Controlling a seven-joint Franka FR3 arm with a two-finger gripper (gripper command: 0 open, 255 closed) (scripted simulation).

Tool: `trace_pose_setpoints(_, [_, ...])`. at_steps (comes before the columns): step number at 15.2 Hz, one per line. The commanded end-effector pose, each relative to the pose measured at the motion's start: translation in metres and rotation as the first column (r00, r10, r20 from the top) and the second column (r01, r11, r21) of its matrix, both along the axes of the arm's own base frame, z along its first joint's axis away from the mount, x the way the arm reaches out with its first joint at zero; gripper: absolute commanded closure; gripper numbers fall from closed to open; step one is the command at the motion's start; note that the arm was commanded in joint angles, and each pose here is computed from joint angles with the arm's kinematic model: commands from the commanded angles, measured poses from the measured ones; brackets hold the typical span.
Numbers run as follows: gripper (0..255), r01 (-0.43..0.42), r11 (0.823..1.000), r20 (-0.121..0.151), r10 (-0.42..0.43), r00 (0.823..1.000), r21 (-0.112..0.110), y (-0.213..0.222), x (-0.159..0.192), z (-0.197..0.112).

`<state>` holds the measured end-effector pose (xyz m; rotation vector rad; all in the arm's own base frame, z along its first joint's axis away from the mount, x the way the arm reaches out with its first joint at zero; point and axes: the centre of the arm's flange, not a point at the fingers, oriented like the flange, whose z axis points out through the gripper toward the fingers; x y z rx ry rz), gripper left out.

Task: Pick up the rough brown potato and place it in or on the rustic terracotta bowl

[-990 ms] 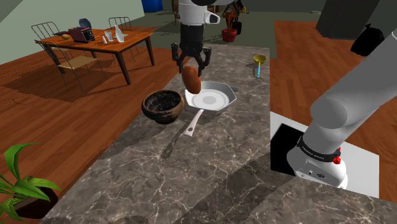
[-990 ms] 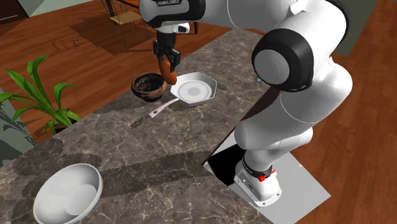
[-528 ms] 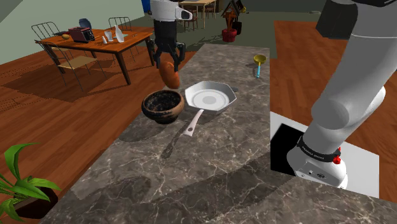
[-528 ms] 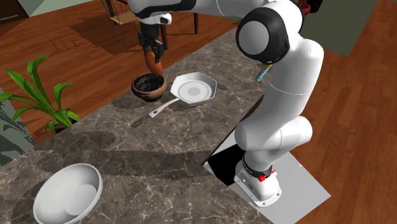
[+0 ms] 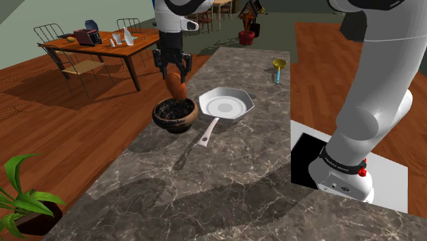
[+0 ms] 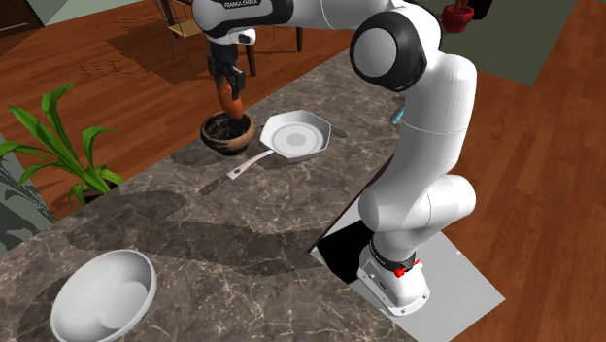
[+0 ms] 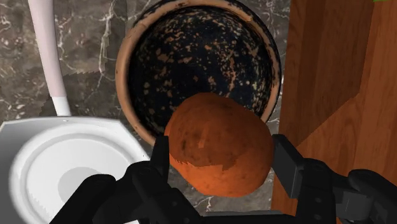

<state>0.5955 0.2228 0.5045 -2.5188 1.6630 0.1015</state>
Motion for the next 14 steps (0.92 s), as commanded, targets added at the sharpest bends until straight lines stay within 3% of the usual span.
trace_pose_setpoints(1, [255, 0.0, 1.0, 0.001, 0.0, 1.0, 0.0, 0.001, 0.001, -0.011])
trace_pose_setpoints(10, [255, 0.0, 1.0, 0.001, 0.0, 1.0, 0.0, 0.001, 0.001, -0.062])
trace_pose_setpoints(14, [255, 0.0, 1.0, 0.001, 0.0, 1.0, 0.0, 0.001, 0.001, -0.062])
